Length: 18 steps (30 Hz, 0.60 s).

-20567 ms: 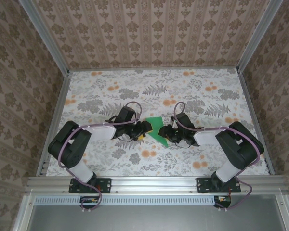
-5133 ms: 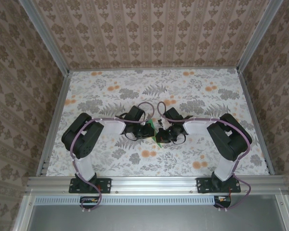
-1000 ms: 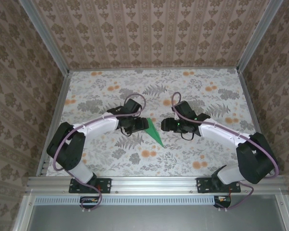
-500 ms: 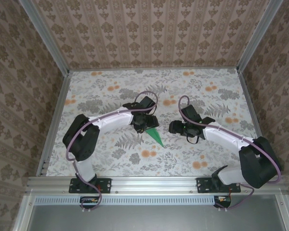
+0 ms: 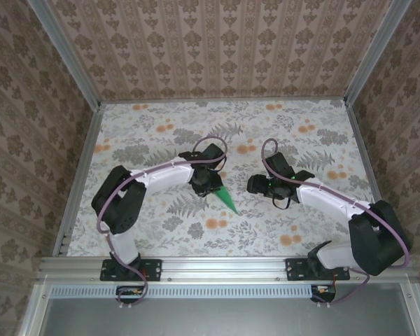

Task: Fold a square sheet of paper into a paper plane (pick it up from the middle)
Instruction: Turn over a paper plane at the center of the table.

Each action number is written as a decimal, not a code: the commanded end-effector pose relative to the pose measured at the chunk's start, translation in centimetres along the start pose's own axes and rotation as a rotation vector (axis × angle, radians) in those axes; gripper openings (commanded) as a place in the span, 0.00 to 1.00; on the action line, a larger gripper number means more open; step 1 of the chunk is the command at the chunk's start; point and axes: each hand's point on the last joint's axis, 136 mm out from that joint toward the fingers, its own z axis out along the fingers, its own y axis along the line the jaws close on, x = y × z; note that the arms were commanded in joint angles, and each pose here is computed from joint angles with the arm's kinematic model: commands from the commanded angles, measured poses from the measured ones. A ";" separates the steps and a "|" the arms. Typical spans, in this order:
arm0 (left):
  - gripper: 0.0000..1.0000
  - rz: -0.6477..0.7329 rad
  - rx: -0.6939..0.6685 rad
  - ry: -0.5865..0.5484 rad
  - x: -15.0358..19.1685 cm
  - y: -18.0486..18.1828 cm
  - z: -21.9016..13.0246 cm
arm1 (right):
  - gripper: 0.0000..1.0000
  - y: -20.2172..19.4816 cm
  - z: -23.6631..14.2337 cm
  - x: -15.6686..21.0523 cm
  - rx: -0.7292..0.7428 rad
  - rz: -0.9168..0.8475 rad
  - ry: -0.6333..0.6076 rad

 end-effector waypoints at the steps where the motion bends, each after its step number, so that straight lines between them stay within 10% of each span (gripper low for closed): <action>1: 0.03 0.006 0.011 -0.012 0.0 0.4 -1.0 | 0.71 -0.5 0.0 0.7 0.009 0.020 0.022; 18: 0.00 0.266 0.504 -0.040 -0.1 -6.4 -2.8 | 0.71 4.7 -2.0 0.3 -0.304 -0.019 -0.030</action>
